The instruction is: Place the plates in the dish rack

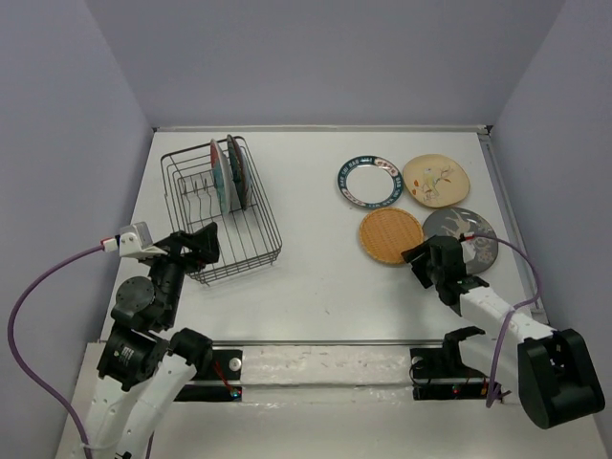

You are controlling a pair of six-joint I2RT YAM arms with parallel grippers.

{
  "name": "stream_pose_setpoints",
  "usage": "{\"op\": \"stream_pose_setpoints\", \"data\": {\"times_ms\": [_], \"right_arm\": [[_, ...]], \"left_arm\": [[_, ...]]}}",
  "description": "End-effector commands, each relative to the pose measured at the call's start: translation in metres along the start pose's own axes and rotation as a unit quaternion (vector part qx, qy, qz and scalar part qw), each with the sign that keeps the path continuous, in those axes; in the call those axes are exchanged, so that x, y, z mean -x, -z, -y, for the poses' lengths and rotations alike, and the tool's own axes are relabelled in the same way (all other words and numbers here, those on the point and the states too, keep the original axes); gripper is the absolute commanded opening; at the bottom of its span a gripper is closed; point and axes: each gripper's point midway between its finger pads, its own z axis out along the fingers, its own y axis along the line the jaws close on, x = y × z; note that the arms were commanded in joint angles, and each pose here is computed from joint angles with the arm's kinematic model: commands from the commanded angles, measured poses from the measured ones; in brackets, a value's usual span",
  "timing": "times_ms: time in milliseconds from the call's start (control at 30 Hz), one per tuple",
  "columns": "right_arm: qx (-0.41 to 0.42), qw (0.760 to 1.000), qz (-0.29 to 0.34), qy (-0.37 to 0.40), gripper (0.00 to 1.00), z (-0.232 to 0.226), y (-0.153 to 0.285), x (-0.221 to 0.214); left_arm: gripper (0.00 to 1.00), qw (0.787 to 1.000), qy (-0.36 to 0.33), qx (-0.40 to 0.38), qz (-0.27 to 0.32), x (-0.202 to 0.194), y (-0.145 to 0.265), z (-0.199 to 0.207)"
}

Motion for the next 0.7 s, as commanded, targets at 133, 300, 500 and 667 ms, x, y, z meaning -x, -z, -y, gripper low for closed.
{"op": "stream_pose_setpoints", "data": {"times_ms": [133, 300, 500, 667], "right_arm": [[0.08, 0.994, -0.013, -0.069, 0.53, -0.023, -0.018, -0.008], [0.079, 0.993, -0.007, -0.083, 0.42, -0.02, -0.026, -0.008], [0.092, 0.993, 0.021, -0.072, 0.24, -0.022, -0.019, 0.002], [0.098, 0.994, 0.033, -0.033, 0.07, -0.029, -0.001, 0.013]], "left_arm": [[0.99, 1.0, -0.007, -0.013, 0.005, 0.002, -0.002, 0.005], [0.99, 1.0, -0.007, -0.012, 0.004, 0.001, -0.003, 0.005], [0.99, 1.0, -0.01, -0.013, 0.003, 0.001, -0.004, 0.005], [0.99, 1.0, -0.011, -0.014, 0.002, 0.0, -0.004, 0.006]]}}
